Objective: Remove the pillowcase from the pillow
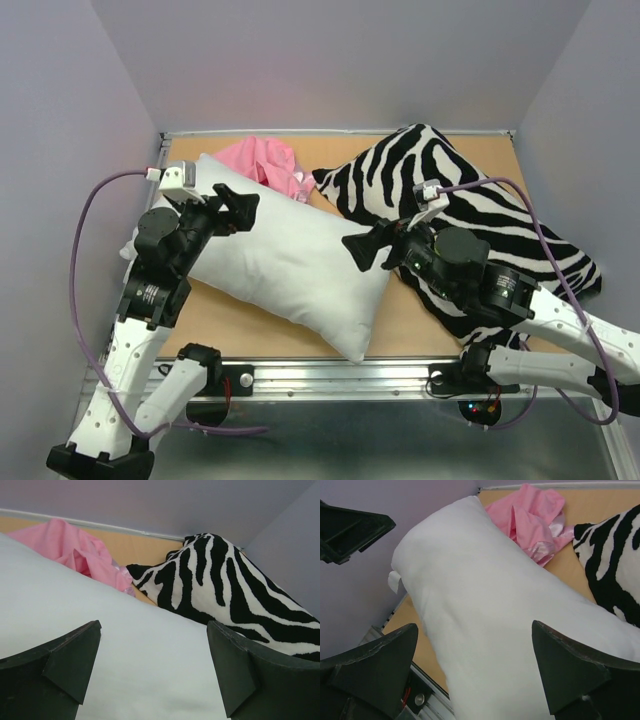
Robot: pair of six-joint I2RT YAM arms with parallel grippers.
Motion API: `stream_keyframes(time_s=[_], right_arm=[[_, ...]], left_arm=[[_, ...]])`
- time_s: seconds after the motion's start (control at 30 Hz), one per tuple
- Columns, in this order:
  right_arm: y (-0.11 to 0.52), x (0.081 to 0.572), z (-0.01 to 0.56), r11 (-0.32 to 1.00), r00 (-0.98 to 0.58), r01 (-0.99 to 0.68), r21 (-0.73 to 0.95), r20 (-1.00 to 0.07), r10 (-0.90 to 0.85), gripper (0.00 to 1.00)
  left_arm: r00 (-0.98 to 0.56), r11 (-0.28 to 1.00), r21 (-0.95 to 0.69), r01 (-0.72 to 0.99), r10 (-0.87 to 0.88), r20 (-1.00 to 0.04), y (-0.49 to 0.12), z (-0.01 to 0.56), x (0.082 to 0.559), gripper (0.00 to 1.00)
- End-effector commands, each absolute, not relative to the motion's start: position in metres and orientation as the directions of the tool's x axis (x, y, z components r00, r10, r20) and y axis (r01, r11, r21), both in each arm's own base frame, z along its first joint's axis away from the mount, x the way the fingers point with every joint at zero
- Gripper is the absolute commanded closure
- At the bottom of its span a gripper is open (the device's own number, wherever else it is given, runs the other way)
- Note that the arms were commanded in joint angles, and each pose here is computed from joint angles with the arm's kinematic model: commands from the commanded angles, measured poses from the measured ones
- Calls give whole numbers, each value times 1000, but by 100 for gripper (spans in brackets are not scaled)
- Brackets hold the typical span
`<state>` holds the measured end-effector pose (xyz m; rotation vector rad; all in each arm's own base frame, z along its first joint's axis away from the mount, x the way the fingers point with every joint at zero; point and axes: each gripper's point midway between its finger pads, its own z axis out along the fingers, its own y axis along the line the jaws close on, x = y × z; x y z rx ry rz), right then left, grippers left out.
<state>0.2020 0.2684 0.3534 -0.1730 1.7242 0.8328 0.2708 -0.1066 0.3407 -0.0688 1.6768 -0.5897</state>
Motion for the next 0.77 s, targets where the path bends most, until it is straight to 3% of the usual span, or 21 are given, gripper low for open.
stream_keyframes(time_s=[0.0, 0.47, 0.73], right_arm=[[247, 209, 327, 806, -339, -425, 412, -898, 280, 0], [221, 212, 313, 857, -322, -339, 388, -904, 282, 0], [215, 210, 312, 861, -321, -331, 386, -904, 282, 0]], left_arm=[[-129, 859, -384, 337, -362, -923, -115, 366, 271, 1], [-200, 843, -389, 372, -337, -920, -209, 352, 245, 1], [-187, 831, -402, 385, -356, -916, -216, 354, 240, 1]])
